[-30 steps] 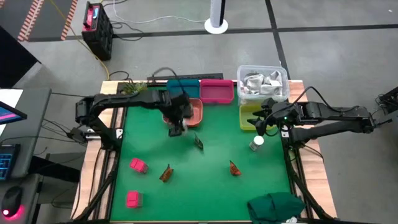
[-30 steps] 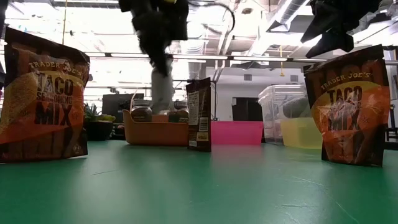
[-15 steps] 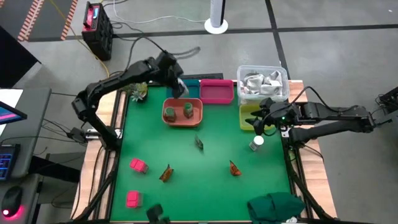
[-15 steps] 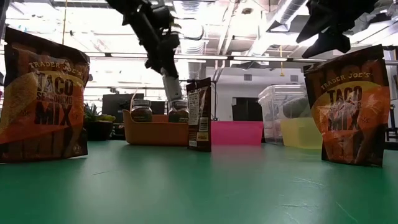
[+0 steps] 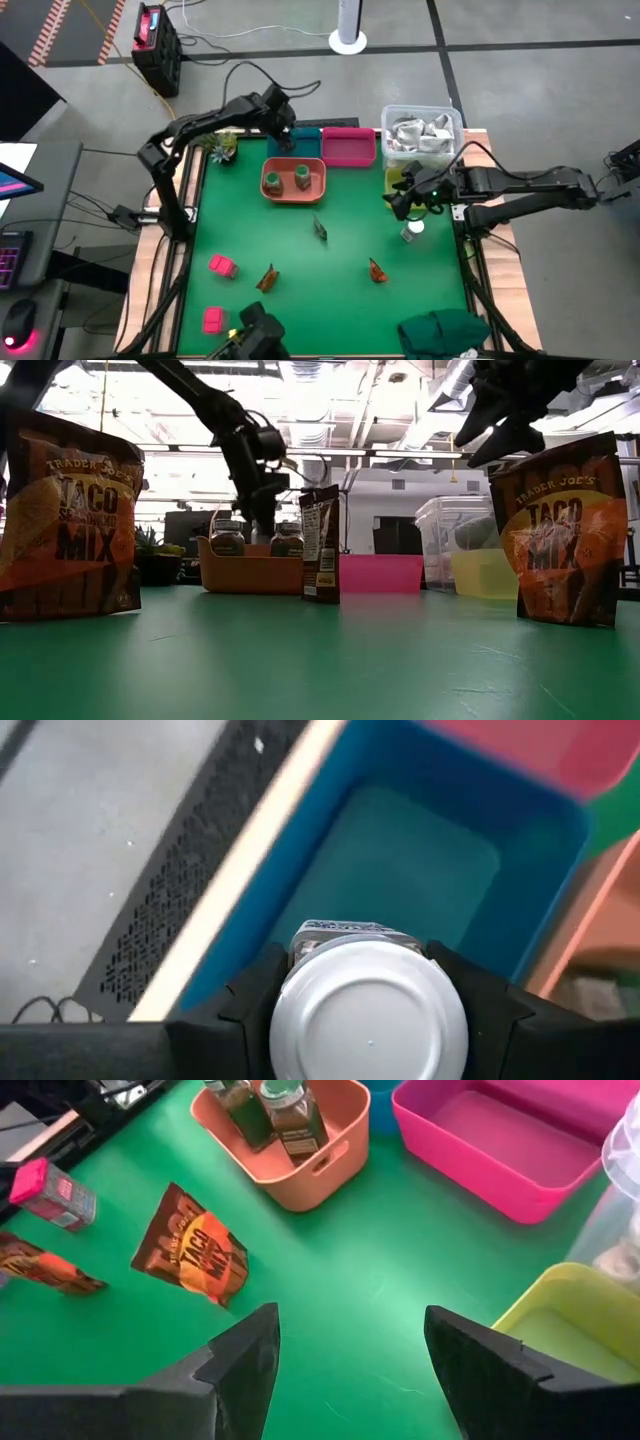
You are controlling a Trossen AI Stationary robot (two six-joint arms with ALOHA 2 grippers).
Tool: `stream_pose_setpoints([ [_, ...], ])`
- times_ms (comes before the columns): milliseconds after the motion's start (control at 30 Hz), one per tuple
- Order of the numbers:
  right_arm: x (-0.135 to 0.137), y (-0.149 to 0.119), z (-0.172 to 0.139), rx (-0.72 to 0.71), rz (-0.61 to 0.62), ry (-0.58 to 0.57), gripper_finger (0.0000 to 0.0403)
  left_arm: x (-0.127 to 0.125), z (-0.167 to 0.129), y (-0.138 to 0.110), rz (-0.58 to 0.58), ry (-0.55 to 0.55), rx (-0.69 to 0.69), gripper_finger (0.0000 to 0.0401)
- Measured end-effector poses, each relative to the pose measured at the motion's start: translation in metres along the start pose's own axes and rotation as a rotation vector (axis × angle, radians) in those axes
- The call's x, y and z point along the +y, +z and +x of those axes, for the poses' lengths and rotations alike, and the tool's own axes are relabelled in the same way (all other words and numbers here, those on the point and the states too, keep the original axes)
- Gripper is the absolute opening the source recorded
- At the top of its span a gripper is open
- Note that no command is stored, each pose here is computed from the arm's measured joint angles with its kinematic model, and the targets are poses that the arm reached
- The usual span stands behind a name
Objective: Sort spices by type
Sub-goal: Put the left white seasoning bottle into the blue bin, then put the white seasoning bottle into the blue bin
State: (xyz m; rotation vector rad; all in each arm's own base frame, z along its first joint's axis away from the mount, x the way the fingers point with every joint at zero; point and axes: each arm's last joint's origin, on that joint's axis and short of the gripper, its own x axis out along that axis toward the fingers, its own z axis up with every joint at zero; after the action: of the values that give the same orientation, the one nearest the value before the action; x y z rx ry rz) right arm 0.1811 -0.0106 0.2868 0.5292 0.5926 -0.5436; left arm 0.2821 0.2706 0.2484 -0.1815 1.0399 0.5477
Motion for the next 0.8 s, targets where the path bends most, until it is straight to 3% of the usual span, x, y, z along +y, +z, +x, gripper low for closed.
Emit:
stream_pose_setpoints([
  [100, 0.0, 0.0, -0.002, -0.004, 0.012, 0.005, 0.0275, -0.001, 0.012, -0.005, 0.036, -0.016, 0.055, 0.0197],
  [267, -0.001, 0.0, -0.004, -0.008, 0.016, 0.007, 0.0275, -0.002, 0.024, -0.011, 0.034, -0.02, 0.128, 0.0267],
  [400, -0.001, 0.0, -0.004, -0.008, 0.015, 0.008, 0.0275, -0.001, 0.02, -0.009, 0.026, -0.013, 0.114, 0.0301],
  [533, -0.004, -0.003, -0.004, 0.03, 0.023, -0.005, 0.0275, 0.001, 0.006, 0.002, 0.027, -0.011, 0.11, 0.031],
  [800, -0.019, -0.017, -0.004, 0.283, 0.061, -0.062, 0.0276, 0.0, -0.043, 0.042, 0.083, 0.007, -0.004, 0.0313],
])
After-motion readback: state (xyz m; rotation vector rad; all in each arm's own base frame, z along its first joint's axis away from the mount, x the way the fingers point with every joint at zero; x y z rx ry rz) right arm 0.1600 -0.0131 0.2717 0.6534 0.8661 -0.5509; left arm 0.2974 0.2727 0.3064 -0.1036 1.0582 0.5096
